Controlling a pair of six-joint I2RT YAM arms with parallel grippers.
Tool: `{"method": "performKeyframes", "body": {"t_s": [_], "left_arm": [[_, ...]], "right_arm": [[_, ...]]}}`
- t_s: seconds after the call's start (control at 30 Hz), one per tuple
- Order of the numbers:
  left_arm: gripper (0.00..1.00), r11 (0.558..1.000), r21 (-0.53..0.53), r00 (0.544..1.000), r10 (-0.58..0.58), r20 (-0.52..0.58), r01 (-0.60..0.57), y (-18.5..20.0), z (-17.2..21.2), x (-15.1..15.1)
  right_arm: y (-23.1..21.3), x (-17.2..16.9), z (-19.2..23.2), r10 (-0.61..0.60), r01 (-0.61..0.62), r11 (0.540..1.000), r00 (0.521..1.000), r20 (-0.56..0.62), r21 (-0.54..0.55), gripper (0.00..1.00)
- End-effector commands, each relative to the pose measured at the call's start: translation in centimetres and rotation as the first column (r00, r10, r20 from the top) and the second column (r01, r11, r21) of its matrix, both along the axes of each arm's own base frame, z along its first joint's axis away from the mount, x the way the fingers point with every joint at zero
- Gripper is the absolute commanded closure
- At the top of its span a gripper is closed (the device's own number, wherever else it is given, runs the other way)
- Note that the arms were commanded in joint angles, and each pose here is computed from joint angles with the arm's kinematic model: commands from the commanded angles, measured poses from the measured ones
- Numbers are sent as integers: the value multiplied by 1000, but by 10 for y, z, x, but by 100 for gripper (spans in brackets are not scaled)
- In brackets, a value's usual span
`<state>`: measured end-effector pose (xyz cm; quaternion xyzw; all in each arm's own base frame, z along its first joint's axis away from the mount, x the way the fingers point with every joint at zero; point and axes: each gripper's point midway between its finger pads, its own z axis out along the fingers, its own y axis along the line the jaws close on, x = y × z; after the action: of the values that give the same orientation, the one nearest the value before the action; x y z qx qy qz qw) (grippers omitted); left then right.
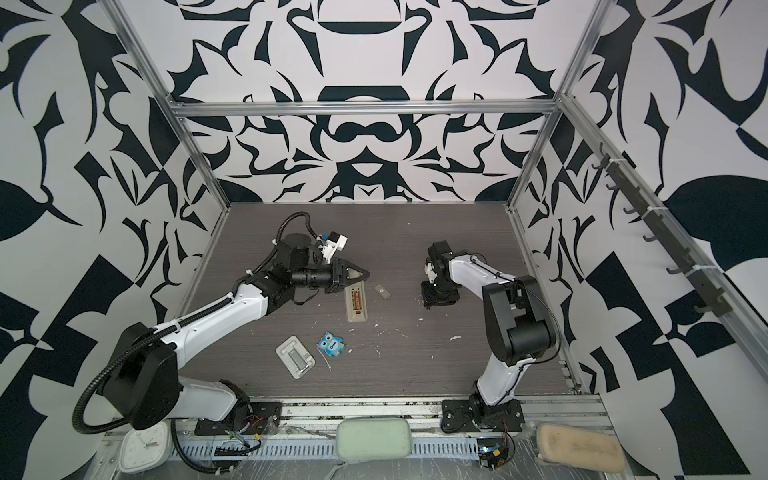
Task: Load the batteries into the remote control
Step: 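Move the right gripper over the two AA batteries and lower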
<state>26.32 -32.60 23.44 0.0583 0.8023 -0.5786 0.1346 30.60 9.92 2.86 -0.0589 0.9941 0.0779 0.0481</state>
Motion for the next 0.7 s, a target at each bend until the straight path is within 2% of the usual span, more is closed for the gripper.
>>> {"method": "performKeyframes", "body": {"t_s": [0.0, 0.67], "left_arm": [[100, 1000, -31, 999, 7, 36, -6, 1, 13, -2], [100, 1000, -27, 1000, 9, 27, -8, -1, 10, 1]], "right_arm": [[1, 15, 13, -5, 5, 1000, 999, 46, 6, 52], [-5, 25, 2, 4, -2, 999, 999, 36, -51, 54]]}}
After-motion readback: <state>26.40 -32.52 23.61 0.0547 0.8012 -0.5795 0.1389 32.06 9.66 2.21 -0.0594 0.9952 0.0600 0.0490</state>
